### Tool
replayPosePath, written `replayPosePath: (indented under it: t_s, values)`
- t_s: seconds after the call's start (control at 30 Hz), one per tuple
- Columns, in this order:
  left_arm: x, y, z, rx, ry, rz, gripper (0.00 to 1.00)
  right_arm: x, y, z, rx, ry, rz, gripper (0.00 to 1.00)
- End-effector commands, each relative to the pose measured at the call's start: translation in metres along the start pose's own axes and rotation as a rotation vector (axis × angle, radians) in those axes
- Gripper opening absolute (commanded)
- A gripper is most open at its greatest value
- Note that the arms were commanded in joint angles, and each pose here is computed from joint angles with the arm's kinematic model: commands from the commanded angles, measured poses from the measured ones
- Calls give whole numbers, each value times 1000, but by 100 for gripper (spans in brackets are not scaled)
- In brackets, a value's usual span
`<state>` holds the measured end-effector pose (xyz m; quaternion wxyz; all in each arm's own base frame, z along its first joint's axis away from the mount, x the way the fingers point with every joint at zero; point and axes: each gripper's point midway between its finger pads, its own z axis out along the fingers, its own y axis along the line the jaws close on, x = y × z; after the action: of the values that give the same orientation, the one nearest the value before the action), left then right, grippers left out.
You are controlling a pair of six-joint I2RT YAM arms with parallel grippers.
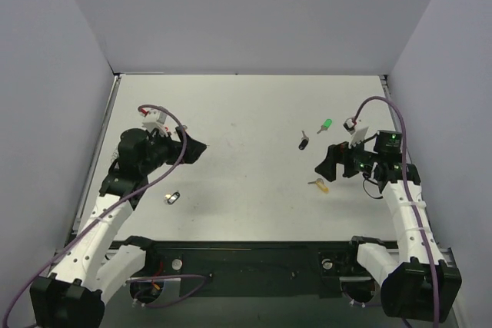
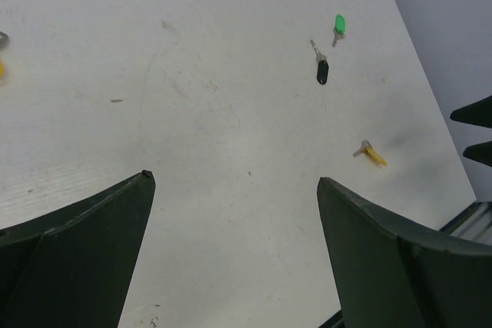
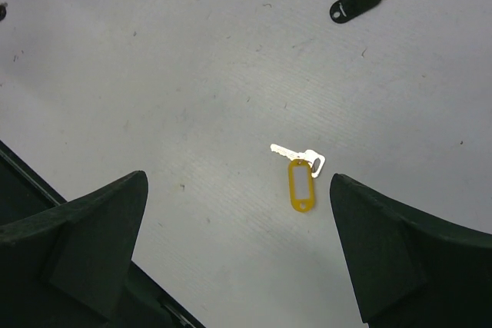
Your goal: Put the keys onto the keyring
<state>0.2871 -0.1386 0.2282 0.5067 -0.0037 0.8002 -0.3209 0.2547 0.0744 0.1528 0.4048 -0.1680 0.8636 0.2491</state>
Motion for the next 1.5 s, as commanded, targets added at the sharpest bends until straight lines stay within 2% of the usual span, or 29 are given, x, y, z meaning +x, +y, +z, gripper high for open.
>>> replayPosePath:
  t_s: [0.0,0.1,0.2,0.3,0.53,0.77,0.8,0.93,1.03,1.47]
  values:
    - [22,-27,4,69,139,37,98,5,9,0,-49,66,-142,100]
    - [36,-19,12,-26,189,83,98,10,4,1,-32,88,-161,100]
    - [53,-11,14,-96,295,152,98,13,-1,0,-7,101,-171,100]
    - [55,-1,12,-141,334,204,98,16,-11,4,29,135,-148,97]
    - [53,8,14,-146,285,274,98,19,-21,10,75,190,-149,91]
    - [66,42,16,-279,295,307,100,25,-14,15,23,212,-140,90]
    - [66,42,17,-282,300,303,95,27,-14,16,17,217,-147,90]
    - [72,44,20,-291,326,280,90,32,-13,18,-2,228,-166,89]
    - [68,45,19,-299,320,282,89,37,-10,19,-26,232,-189,85]
    - [57,48,16,-308,287,284,88,34,1,17,-111,206,-230,86]
